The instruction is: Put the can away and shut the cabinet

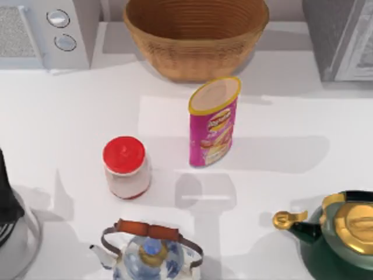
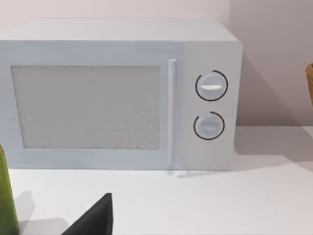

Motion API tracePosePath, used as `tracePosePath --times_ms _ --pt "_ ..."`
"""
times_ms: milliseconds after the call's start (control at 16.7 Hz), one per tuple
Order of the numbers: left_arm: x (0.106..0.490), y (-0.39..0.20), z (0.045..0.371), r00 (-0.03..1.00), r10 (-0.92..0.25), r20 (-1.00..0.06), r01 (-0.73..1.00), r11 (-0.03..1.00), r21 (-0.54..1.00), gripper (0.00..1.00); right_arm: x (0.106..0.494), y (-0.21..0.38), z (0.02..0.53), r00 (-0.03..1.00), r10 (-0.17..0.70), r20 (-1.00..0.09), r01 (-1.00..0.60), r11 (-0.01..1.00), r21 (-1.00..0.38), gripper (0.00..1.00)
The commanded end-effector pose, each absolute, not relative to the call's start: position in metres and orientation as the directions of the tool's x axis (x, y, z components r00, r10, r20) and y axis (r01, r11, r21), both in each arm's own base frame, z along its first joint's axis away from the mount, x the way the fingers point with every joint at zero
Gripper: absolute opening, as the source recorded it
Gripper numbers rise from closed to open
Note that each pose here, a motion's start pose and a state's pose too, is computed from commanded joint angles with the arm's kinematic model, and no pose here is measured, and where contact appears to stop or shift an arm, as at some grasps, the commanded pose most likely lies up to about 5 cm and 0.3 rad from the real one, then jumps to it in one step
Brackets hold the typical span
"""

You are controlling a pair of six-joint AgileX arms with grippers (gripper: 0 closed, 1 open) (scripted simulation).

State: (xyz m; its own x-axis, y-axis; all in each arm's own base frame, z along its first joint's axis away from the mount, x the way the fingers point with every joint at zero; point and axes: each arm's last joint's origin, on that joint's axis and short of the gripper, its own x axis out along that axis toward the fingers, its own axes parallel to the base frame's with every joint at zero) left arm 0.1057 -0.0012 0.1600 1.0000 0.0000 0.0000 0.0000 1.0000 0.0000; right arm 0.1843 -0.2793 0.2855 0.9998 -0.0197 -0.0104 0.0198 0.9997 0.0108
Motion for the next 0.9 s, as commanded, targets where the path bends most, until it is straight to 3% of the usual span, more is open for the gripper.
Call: tracePosePath --times_ms 240,540,900 --pt "0.106 -0.001 0.16 1.0 0.0 0.0 0.0 1.0 0.0 1.0 0.184 -0.275 0.382 1.0 -0.017 -0.022 0.018 0.999 0.031 1.0" --pt "0.106 -0.001 0.16 1.0 0.0 0.0 0.0 1.0 0.0 1.0 0.165 -0.228 0.478 1.0 -0.006 -0.013 0.007 1.0 0.02 1.0" --pt "0.106 -0.001 0.16 1.0 0.0 0.0 0.0 1.0 0.0 1.0 0.154 -0.201 0.511 1.0 0.002 0.001 -0.002 1.0 0.001 1.0"
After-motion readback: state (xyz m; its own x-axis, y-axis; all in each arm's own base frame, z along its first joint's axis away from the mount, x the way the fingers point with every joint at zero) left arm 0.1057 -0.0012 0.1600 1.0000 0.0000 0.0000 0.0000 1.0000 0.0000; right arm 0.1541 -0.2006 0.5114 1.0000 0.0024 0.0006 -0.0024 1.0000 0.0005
